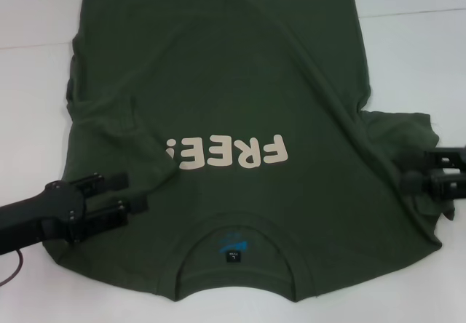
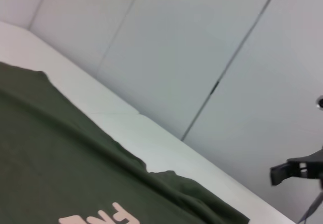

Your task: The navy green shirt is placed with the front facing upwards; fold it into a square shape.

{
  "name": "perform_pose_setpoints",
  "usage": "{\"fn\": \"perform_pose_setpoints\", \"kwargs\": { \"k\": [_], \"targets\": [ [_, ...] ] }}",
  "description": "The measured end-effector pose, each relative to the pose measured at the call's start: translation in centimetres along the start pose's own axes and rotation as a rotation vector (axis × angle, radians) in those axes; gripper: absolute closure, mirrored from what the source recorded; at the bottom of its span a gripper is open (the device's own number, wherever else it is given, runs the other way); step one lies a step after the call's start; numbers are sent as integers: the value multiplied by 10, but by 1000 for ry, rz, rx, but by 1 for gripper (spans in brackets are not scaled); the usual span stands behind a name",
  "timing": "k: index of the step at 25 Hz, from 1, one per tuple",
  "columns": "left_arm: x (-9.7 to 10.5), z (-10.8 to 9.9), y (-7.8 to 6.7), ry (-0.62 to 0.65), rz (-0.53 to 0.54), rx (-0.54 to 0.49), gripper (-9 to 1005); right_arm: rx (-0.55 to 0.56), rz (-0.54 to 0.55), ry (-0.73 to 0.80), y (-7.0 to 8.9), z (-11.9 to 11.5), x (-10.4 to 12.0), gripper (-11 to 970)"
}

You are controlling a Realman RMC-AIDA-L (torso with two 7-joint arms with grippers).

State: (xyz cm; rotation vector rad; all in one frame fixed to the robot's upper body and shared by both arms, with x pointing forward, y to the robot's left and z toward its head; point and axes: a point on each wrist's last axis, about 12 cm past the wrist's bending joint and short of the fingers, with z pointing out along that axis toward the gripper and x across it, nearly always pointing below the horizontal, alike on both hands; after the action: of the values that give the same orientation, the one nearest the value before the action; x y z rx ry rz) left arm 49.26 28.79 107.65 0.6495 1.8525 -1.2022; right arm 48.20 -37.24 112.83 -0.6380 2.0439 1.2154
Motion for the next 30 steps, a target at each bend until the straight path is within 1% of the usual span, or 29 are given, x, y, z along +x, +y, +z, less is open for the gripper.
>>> {"fn": "perform_pose_setpoints", "kwargs": {
  "k": [5, 9, 11, 13, 16, 20, 24, 27, 30],
  "targets": [
    [1, 2, -2, 1, 1, 18, 274, 104, -62, 105, 2, -18, 3, 87],
    [3, 4, -4, 9, 18, 36, 273, 169, -78, 129, 5, -35, 3, 88],
    [3, 4, -4, 4, 17, 31, 271, 197, -52, 145, 6, -42, 3, 88],
    [3, 4, -3, -4, 13, 22, 271, 222, -4, 169, 4, -47, 2, 89],
    [1, 3, -2, -13, 11, 17, 271, 255, 72, 221, 0, -47, 2, 89],
    [-2, 6, -1, -18, 19, 18, 272, 295, 159, 295, -6, -40, -2, 90],
    [-5, 7, 0, -26, 24, 15, 272, 325, 220, 308, -10, -38, -12, 91],
    [-6, 7, 0, -29, 25, 12, 273, 366, 256, 302, -12, -43, -19, 91],
    [-6, 7, 0, -32, 25, 11, 273, 426, 310, 290, -17, -50, -22, 92]
  ]
}}
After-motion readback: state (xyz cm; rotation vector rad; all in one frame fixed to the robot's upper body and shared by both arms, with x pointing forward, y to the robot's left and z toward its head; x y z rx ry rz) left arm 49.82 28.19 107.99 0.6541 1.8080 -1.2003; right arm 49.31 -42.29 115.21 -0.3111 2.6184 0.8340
